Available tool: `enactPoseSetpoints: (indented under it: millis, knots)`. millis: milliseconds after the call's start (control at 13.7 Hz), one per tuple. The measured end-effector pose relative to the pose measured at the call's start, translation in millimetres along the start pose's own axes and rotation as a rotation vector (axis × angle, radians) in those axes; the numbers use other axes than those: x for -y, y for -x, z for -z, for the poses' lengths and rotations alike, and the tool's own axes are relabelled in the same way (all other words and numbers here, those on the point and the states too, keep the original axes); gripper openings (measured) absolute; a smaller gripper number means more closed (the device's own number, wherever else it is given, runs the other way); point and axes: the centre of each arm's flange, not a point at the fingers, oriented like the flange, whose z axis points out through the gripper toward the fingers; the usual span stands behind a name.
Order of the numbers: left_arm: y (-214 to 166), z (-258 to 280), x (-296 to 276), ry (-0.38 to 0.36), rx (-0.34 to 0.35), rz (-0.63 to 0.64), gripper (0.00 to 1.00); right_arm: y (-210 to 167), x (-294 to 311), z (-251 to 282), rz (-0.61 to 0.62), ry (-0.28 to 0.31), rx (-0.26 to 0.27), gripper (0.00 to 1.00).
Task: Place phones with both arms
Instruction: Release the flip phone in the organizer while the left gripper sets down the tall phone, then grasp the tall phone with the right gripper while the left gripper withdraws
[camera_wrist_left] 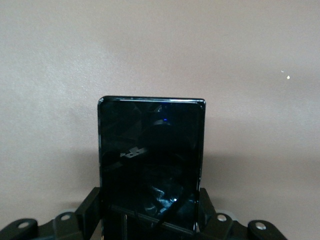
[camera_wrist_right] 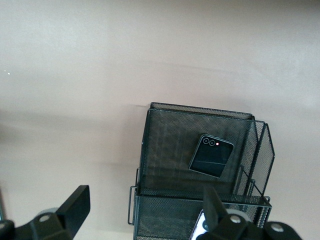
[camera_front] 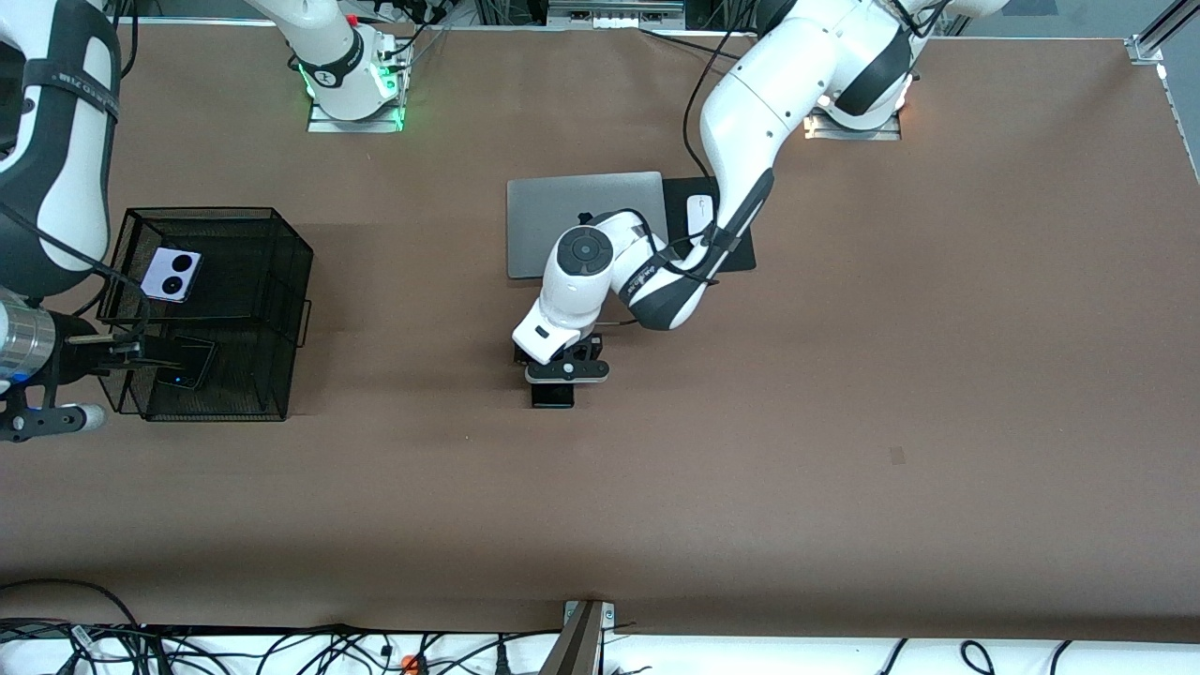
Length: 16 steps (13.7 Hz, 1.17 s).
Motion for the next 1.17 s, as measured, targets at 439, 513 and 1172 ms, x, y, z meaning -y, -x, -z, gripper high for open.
enactPoseSetpoints:
  millis: [439, 513, 1172]
  knots:
    - [-6, 8, -3, -0.002, -0.034, 0.013, 1.0, -1, 37, -1, 0.009, 0.018, 0.034, 1.0]
    - [-10, 11, -3, 0.001, -0.042, 0.016, 1.0, -1, 40, -1, 0.009, 0.023, 0.034, 1.0]
    - [-134, 224, 91, -0.196, 0.028, 0.153, 1.0, -2, 51, 0, 0.004, 0.021, 0.034, 1.0]
